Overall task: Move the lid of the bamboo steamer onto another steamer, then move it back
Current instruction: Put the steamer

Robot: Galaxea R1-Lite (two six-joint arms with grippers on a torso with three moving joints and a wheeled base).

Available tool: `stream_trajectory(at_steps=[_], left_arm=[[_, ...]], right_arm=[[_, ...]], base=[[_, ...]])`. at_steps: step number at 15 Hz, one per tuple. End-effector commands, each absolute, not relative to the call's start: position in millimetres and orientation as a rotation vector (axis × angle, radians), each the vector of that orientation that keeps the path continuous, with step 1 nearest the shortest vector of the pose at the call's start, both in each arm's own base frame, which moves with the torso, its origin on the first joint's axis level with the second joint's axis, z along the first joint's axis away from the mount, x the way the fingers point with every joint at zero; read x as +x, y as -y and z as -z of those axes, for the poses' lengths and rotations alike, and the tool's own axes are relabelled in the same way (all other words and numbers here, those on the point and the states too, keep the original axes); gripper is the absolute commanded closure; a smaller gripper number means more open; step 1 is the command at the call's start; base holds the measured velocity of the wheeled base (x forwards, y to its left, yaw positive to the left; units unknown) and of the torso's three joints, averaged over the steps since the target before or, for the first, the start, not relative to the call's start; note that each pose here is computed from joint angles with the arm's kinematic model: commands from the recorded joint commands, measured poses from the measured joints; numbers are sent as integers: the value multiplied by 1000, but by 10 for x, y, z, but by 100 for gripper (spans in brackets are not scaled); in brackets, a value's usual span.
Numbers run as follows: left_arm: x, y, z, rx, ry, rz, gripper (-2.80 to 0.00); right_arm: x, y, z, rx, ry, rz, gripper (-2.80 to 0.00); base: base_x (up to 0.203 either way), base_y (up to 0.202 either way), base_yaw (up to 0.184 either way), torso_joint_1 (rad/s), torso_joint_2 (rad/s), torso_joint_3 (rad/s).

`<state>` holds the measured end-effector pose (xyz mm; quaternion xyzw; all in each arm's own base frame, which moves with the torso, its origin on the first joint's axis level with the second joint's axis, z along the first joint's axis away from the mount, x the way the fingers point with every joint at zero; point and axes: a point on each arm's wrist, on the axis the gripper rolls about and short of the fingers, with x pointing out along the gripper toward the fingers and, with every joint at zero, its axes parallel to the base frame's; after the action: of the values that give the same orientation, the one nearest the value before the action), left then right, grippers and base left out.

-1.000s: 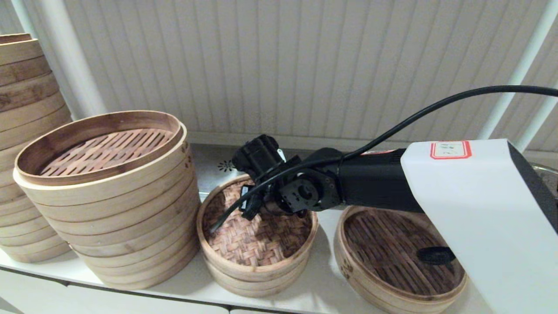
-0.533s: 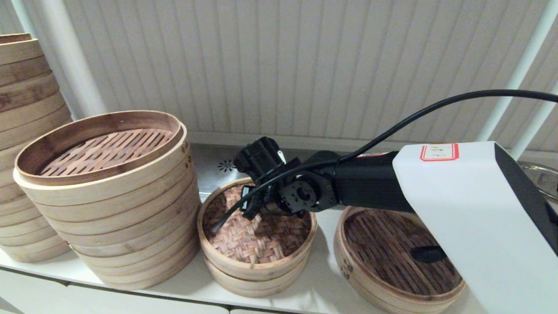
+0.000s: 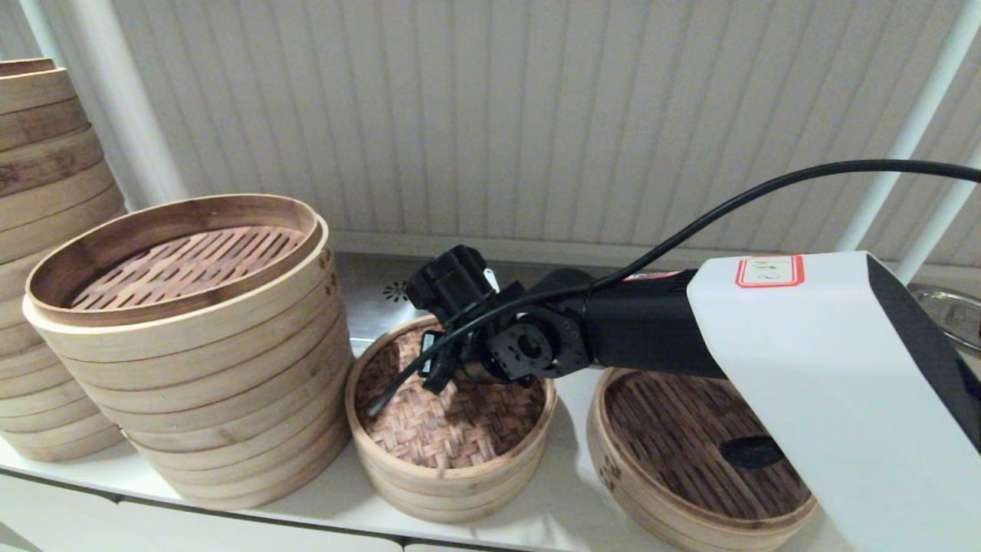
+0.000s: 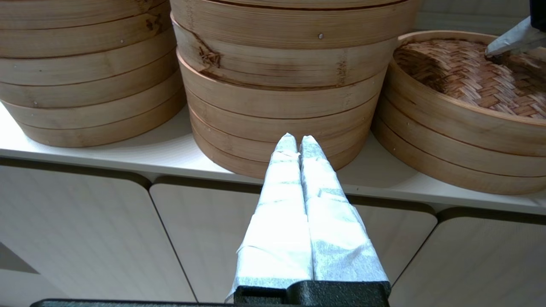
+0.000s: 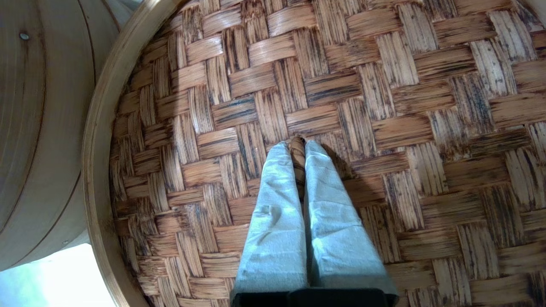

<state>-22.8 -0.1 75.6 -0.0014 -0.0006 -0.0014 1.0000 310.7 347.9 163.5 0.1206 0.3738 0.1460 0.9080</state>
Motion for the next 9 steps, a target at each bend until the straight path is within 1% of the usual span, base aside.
stream_trajectory(at_steps=[1, 5, 7, 9], left_arm=[[-228, 1, -756, -3, 2, 3, 0], [-228, 1, -757, -3, 1, 3, 0], [-228, 1, -756, -3, 2, 3, 0], [-228, 1, -756, -3, 2, 3, 0]], right_arm=[[3103, -3479, -1637, 250, -773, -300, -280], [3126, -3445, -1669, 259, -766, -293, -280], [3091, -3390, -1828, 278, -740, -301, -280], [2989, -3264, -2144, 312, -691, -316, -280]], base=[[0, 0, 0, 0, 0, 0], [0, 0, 0, 0, 0, 0], [0, 0, 0, 0, 0, 0], [0, 0, 0, 0, 0, 0]])
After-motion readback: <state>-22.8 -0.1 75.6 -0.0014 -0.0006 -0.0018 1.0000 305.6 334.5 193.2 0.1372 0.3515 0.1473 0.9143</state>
